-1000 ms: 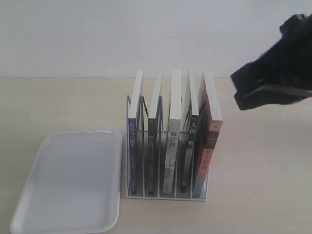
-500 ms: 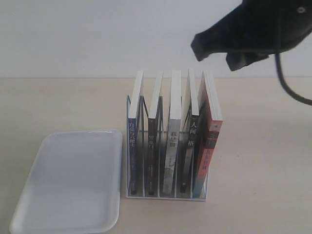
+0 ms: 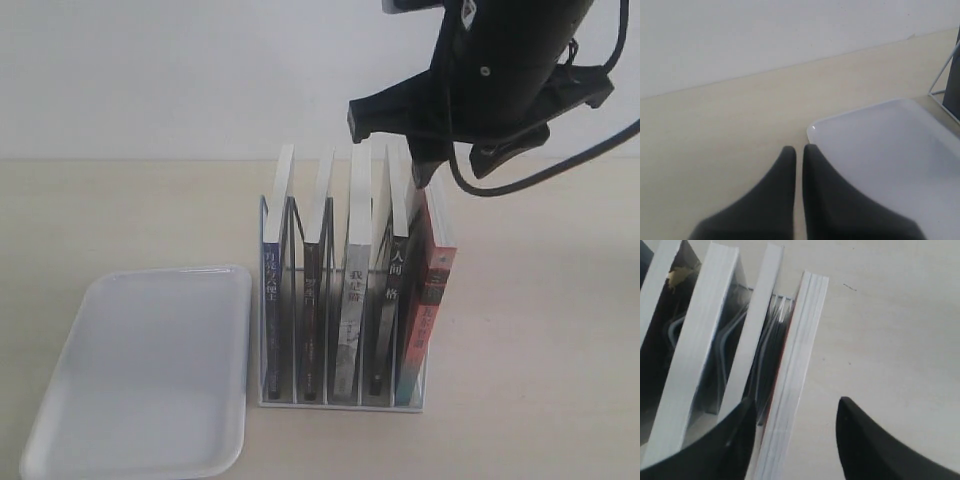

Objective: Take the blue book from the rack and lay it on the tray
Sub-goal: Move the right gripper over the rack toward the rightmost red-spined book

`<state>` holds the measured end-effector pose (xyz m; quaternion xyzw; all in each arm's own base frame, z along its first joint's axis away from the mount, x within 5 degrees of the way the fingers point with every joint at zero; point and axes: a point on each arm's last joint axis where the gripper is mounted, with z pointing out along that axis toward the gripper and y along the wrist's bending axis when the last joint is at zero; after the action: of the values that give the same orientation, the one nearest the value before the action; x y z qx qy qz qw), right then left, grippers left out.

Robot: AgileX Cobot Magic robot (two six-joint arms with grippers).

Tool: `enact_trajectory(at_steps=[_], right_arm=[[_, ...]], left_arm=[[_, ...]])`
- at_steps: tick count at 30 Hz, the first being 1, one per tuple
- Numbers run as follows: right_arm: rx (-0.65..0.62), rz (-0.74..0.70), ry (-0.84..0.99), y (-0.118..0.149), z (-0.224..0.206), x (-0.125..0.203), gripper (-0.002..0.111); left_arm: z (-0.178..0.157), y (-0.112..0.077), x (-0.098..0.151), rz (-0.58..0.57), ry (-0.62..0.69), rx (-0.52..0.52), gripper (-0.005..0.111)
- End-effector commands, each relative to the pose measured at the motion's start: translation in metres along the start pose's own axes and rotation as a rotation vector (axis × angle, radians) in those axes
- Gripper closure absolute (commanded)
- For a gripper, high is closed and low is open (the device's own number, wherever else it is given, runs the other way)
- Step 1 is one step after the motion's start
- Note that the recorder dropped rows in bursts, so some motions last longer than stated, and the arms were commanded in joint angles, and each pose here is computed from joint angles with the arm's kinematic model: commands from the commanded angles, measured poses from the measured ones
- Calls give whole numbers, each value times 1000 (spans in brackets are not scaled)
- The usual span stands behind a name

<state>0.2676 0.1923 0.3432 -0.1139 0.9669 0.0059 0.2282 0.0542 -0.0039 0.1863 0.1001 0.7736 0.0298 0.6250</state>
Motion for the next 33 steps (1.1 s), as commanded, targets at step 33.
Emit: enact_trajectory(at_steps=[33], right_arm=[[58,3,0,-2,16,-14,56]], left_arm=[[0,-1,-1,-16,-14,9,102]])
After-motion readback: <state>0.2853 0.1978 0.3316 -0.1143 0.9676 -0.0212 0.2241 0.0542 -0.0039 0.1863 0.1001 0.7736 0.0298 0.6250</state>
